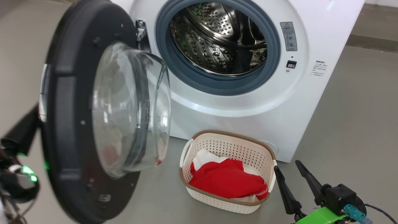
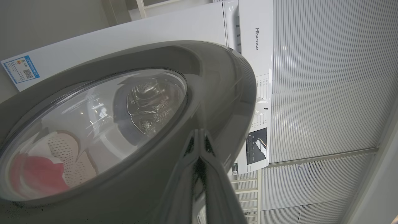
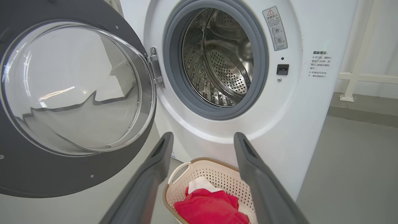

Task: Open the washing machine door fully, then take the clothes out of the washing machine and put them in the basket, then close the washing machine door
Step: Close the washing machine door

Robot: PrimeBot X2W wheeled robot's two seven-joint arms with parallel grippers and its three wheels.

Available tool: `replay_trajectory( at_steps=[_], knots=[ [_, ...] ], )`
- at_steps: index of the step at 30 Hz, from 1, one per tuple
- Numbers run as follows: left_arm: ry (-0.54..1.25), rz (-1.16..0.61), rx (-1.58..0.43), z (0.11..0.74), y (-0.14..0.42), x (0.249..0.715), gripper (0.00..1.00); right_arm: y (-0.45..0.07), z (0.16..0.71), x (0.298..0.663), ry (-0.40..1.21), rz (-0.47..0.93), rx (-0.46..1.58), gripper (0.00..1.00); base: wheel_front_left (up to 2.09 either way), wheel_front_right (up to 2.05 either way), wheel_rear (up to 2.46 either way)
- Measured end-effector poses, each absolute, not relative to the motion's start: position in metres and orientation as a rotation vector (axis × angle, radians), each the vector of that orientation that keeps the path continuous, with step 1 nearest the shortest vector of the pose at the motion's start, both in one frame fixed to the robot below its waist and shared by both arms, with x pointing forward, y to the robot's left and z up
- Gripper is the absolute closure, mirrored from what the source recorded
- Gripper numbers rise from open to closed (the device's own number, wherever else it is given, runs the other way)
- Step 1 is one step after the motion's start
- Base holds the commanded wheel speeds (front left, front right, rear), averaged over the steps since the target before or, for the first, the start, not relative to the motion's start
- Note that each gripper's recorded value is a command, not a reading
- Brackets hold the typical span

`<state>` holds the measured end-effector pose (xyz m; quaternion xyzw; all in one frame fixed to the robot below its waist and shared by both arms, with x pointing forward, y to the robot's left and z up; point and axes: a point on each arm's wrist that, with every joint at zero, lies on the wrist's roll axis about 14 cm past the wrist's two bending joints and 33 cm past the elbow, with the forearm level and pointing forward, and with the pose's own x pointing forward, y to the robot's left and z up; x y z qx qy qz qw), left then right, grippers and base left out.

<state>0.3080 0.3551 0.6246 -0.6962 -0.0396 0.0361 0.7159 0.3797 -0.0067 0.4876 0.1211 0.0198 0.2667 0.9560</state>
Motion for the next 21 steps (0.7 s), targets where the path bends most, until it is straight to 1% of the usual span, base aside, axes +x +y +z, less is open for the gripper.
replay_trajectory(
  at_steps=[8, 21],
  knots=[
    [-0.018, 0.005, -1.566, 0.618, 0.31, 0.314, 1.0, -0.015, 0.487, 0.379, 0.043, 0.516, 0.259, 0.0, 0.0, 0.0, 0.0],
    [0.055, -0.092, -1.586, 0.618, 0.263, 0.329, 1.0, -0.034, 0.487, 0.377, 0.036, 0.459, 0.263, 0.0, 0.0, 0.0, 0.0]
  ],
)
